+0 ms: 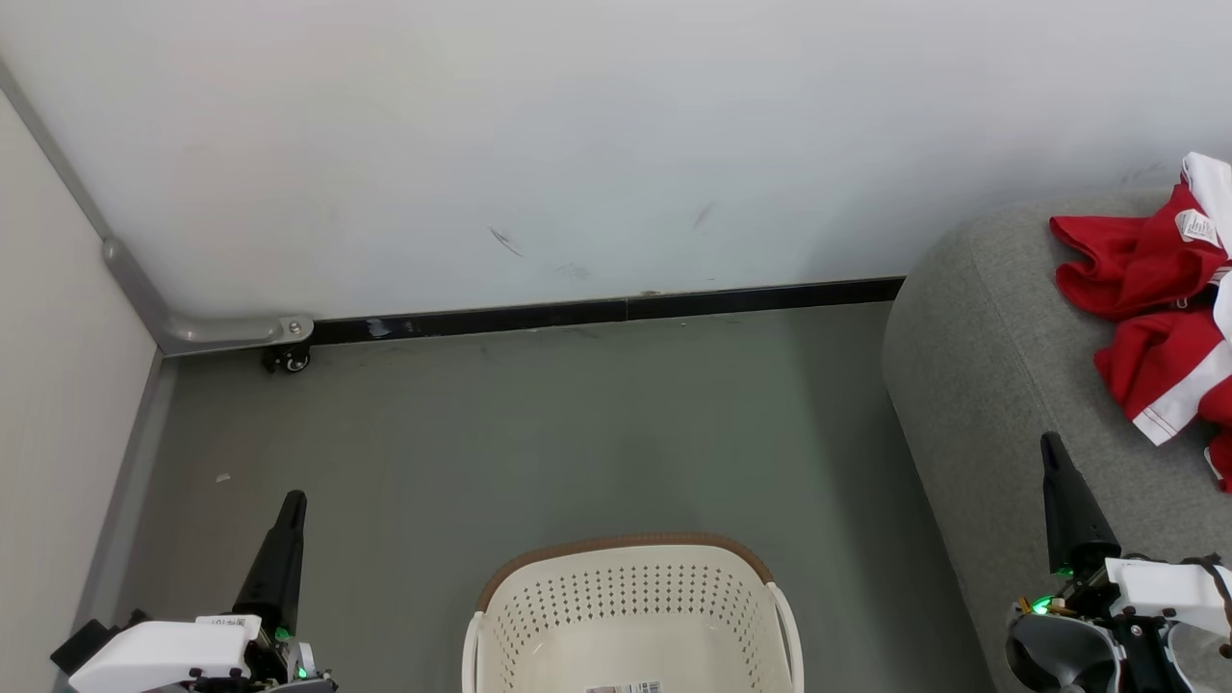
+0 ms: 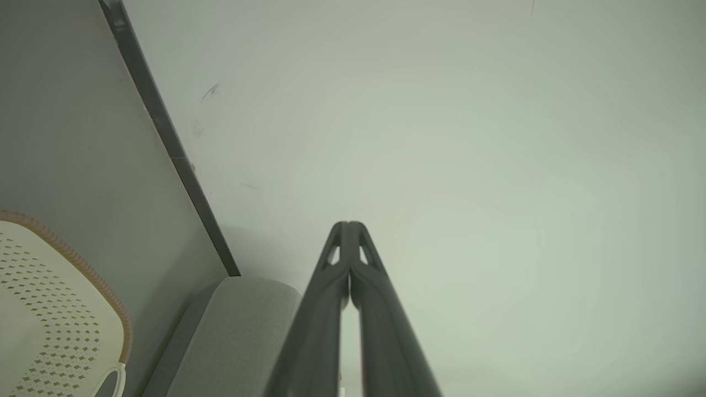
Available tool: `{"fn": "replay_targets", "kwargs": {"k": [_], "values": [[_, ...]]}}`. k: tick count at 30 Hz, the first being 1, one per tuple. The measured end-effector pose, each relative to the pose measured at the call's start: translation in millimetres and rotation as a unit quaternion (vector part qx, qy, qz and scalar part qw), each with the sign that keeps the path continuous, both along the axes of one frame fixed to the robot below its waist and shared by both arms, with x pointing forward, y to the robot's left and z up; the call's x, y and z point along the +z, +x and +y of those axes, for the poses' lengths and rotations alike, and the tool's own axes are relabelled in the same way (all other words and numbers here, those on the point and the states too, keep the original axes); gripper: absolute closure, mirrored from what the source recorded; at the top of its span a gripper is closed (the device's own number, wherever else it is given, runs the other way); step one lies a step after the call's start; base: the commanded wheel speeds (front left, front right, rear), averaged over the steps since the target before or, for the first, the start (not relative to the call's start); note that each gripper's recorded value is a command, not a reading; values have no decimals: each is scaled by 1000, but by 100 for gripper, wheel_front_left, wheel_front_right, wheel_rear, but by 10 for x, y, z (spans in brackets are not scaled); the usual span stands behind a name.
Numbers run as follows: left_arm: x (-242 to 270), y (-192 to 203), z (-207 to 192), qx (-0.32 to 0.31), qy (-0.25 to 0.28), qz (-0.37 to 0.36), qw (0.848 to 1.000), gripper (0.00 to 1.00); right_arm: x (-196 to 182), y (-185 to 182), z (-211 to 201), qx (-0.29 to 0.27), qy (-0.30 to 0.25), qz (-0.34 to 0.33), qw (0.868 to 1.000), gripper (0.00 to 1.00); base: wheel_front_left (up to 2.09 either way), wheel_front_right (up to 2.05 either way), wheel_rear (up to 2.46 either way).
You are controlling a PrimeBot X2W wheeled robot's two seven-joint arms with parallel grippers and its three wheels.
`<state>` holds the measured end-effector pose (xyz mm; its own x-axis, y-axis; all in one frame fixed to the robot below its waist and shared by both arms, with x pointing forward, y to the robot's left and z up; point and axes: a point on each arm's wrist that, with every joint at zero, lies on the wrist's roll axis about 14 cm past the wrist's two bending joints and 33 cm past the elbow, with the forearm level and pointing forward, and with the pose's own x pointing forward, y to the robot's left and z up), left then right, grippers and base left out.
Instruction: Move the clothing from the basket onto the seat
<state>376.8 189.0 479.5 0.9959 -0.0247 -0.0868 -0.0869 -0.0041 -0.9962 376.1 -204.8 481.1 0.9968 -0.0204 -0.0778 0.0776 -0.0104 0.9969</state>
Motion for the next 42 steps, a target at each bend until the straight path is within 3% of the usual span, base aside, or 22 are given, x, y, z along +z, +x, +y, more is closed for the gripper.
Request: {"fn": "replay_targets", "kwargs": {"k": [42], "values": [[1, 0, 0, 0, 0, 0, 1000, 100, 1, 0, 0, 0, 0, 0, 1000, 100, 0, 0, 0]]}}
